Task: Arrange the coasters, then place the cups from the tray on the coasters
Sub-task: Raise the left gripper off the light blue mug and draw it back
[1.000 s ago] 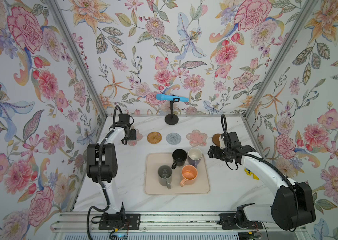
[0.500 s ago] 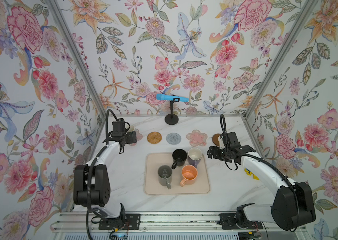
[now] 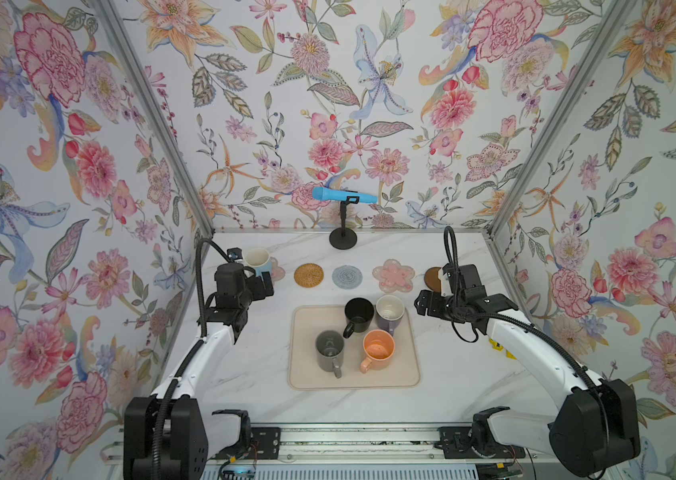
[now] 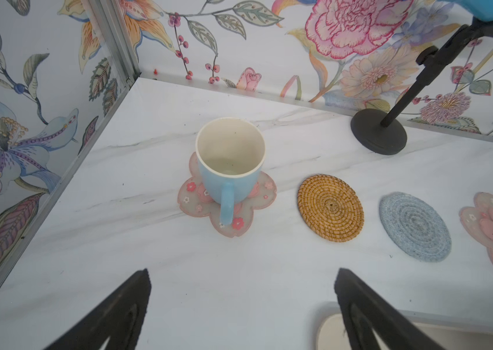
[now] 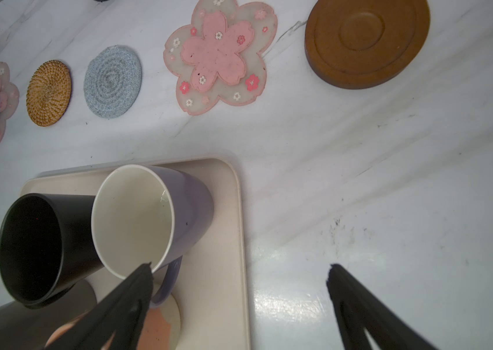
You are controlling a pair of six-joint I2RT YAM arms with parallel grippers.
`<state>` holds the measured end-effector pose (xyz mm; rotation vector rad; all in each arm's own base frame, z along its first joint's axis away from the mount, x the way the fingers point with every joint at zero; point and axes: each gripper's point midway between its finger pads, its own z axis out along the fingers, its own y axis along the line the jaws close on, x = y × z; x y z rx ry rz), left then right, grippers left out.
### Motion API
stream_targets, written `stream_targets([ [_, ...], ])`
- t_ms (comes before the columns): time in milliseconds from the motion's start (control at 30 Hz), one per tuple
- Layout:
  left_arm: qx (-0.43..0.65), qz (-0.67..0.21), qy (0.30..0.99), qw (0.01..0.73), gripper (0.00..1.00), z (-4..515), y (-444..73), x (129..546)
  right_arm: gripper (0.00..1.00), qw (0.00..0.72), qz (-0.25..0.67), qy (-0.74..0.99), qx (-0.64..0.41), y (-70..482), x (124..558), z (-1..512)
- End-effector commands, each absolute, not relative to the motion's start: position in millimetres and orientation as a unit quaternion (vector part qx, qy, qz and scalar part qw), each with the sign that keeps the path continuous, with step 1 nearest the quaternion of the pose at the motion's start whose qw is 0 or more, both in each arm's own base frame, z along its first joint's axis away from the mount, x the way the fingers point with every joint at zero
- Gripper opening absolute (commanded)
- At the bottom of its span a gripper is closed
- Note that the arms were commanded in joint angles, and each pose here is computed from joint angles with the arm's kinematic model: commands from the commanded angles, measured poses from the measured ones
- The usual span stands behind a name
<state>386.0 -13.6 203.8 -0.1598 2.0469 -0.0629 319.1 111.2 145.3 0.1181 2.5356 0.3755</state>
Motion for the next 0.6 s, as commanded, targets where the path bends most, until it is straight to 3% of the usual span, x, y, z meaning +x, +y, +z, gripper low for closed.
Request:
stream_targets([
  [0, -0.052, -0.005, 0.836, 0.546, 0.99, 221.1, -21.2, 376.9, 0.92, 0.293, 0.14, 0.945, 0.049, 110.4, 315.1, 148.5],
  [167, 0.029, -0.092, 0.822, 0.562, 0.99, 233.7, -80.2, 364.4, 0.92, 0.299, 0.149, 0.941, 0.054, 112.6, 312.9, 150.5],
  [333, 0.011, -0.004, 0.844, 0.537, 0.99, 226.0, -93.7, 362.8, 0.92, 0.3, 0.16, 0.939, 0.052, 119.0, 310.2, 152.3],
  [567, -0.012, -0.031, 0.763, 0.645, 0.99, 259.0, -91.2, 341.0, 0.91, 0.314, 0.163, 0.934, 0.049, 122.6, 308.5, 161.8],
])
